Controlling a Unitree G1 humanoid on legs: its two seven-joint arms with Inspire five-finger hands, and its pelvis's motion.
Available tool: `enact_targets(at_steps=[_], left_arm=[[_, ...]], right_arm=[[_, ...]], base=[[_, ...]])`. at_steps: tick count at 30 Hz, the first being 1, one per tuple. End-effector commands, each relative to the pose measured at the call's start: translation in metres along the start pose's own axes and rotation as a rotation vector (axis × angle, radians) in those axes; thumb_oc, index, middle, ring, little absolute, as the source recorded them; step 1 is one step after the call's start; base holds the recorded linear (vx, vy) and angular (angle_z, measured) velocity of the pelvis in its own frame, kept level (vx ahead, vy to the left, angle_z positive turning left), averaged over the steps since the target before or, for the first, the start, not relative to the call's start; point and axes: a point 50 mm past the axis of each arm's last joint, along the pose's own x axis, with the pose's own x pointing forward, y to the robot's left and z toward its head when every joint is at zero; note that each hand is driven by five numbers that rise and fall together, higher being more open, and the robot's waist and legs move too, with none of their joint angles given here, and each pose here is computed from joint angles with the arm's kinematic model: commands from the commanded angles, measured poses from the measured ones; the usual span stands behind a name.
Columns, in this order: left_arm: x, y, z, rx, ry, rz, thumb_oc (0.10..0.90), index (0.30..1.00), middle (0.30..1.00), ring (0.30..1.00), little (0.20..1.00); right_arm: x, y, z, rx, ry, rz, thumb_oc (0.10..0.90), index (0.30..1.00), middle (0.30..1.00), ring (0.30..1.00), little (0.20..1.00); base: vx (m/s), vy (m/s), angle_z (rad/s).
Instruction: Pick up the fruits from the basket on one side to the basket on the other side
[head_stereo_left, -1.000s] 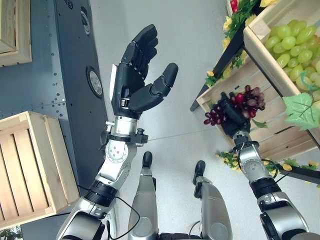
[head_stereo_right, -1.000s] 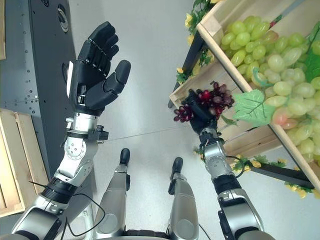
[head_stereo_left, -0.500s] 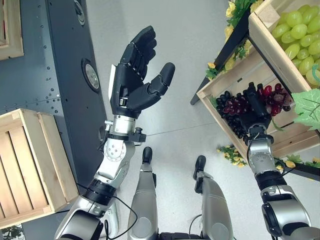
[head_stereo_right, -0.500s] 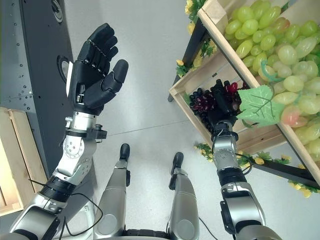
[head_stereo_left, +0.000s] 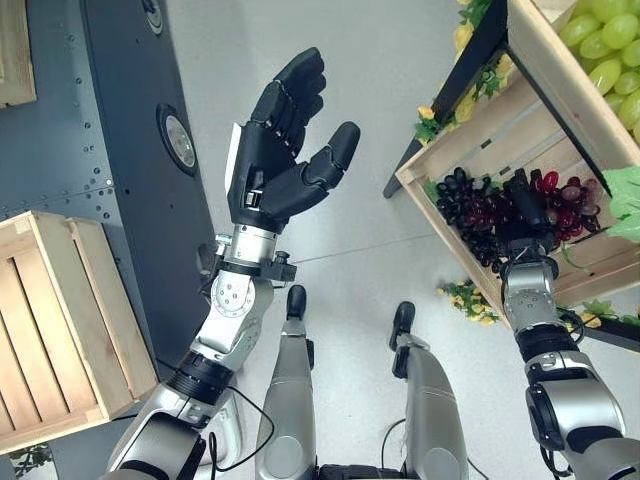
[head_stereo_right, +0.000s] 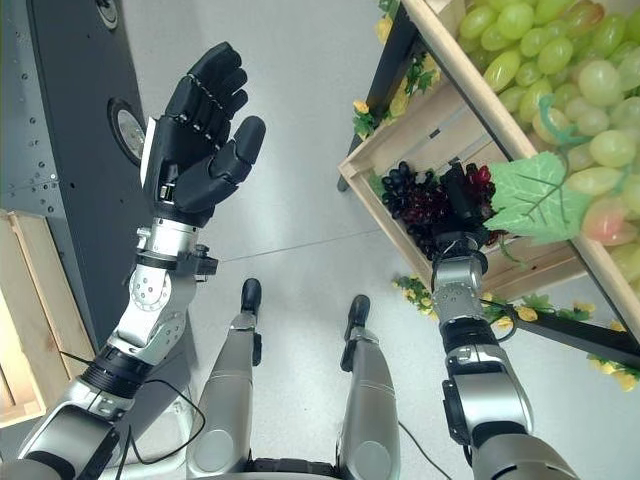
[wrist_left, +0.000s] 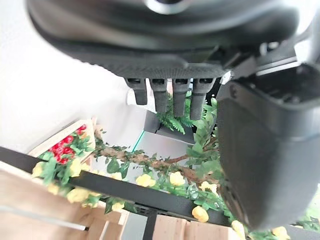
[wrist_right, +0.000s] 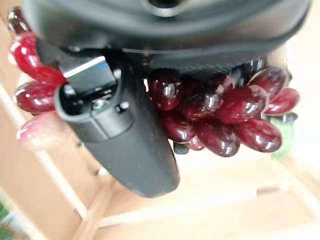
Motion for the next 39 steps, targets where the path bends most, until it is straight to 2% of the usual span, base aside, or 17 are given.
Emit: enact_targets(at_steps=[1,9,15,19,22,25,30,32,35,39], left_arm=[[0.027,-0.017,0.045,-0.034,-0.268,-0.104,0.800,0.900,0.900,0.900,0.900],[0.030,-0.025,0.045,-0.045,-0.264,-0.112,0.800,0.900,0.900,0.900,0.900],[0.029,-0.026,0.046,-0.035,-0.262,-0.111,0.800,0.900,0.900,0.900,0.900],[0.029,-0.024,0.045,-0.027,-0.252,-0.114,0.800,0.900,0.900,0.900,0.900],[0.028,-0.022,0.048,-0.019,-0.247,-0.125,0.800,0.900,0.900,0.900,0.900],[0.025,-0.020,0.049,-0.004,-0.239,-0.132,0.800,0.900,0.900,0.900,0.900],[0.020,-0.015,0.050,0.025,-0.220,-0.143,0.800,0.900,0.900,0.900,0.900],[0.019,-0.015,0.050,0.032,-0.223,-0.140,0.800,0.900,0.900,0.900,0.900],[0.020,-0.014,0.050,0.036,-0.225,-0.136,0.800,0.900,0.900,0.900,0.900],[0.020,-0.014,0.051,0.032,-0.232,-0.134,0.800,0.900,0.900,0.900,0.900]], right_arm=[[0.011,0.042,0.080,0.020,-0.306,0.046,0.800,0.900,0.900,0.900,0.900],[0.012,0.038,0.093,0.148,-0.374,-0.142,0.800,0.900,0.900,0.900,0.900],[0.010,0.038,0.105,0.225,-0.406,-0.184,0.800,0.900,0.900,0.900,0.900],[0.011,0.030,0.105,0.196,-0.352,-0.278,0.800,0.900,0.900,0.900,0.900],[0.014,0.015,0.101,0.115,-0.225,-0.369,0.800,0.900,0.900,0.900,0.900],[0.013,-0.001,0.103,0.111,-0.170,-0.397,0.800,0.900,0.900,0.900,0.900],[0.010,-0.006,0.111,0.174,-0.189,-0.286,0.800,0.900,0.900,0.900,0.900],[0.008,-0.002,0.107,0.144,-0.181,-0.244,0.800,0.900,0.900,0.900,0.900],[0.007,0.007,0.100,0.047,-0.168,-0.172,0.800,0.900,0.900,0.900,0.900],[0.002,0.031,0.080,-0.150,-0.140,0.019,0.800,0.900,0.900,0.900,0.900]], base=[[0.00,0.000,0.00],[0.00,0.000,0.00],[0.00,0.000,0.00],[0.00,0.000,0.00],[0.00,0.000,0.00],[0.01,-0.040,0.02],[0.01,-0.049,0.09],[0.00,-0.006,0.02],[0.00,0.000,0.00],[0.00,0.000,0.00]])
